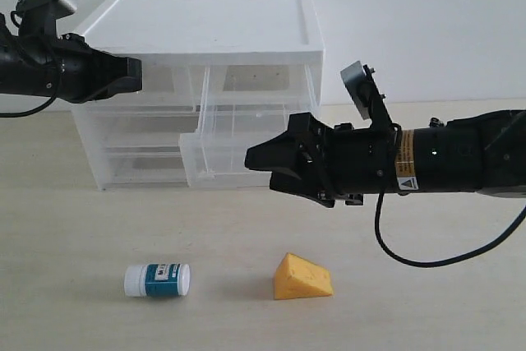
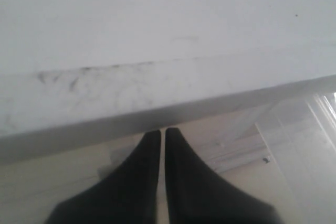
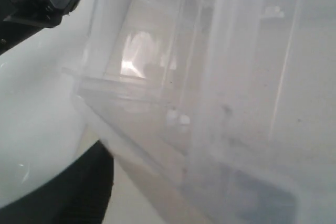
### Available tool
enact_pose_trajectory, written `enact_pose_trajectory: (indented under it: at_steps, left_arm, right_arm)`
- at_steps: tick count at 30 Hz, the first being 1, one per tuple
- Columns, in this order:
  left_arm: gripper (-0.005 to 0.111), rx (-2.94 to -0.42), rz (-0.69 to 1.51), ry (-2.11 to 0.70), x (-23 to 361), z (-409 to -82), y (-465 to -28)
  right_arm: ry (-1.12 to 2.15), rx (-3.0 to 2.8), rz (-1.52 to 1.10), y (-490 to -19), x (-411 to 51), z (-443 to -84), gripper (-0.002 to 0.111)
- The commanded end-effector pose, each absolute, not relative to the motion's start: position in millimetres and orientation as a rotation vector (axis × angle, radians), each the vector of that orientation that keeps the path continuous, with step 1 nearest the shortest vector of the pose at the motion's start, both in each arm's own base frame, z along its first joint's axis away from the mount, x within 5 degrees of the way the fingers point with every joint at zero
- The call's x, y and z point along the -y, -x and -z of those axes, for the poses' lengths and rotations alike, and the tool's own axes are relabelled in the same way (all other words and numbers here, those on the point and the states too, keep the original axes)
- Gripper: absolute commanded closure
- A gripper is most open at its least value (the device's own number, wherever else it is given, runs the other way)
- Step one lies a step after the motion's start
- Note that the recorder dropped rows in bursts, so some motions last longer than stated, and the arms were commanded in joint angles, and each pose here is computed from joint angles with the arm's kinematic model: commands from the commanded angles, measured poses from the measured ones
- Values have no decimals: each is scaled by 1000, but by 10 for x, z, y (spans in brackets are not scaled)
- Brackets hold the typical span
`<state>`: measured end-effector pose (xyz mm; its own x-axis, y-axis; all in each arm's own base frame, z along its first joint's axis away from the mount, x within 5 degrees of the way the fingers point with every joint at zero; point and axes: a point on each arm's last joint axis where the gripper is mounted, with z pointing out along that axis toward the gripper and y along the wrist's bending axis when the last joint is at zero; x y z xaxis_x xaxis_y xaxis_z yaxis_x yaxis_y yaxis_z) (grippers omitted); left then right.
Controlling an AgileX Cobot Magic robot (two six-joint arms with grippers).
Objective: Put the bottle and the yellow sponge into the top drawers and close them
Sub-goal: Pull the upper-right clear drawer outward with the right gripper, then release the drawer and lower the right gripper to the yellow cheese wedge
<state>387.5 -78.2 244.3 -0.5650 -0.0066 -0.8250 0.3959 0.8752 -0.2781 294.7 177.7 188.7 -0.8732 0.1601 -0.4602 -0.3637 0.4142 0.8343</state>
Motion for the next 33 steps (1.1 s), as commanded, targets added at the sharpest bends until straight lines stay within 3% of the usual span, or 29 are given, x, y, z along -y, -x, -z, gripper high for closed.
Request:
enact_pose_trajectory:
  at_steps: [1, 17, 33]
  left_arm:
    - [103, -2101, 502, -225, 732, -2474, -3937]
    - [103, -2104, 502, -229, 733, -2471, -3935]
    - [103, -2106, 500, -232, 733, -2469, -3934]
  right_arm:
    - [247, -2269, -1352, -2930, -1743, -1843, 55]
    - [424, -2376, -1326, -2813, -1738, -1766, 55]
    - [577, -2475, -1074, -2808, -1640, -1624, 55]
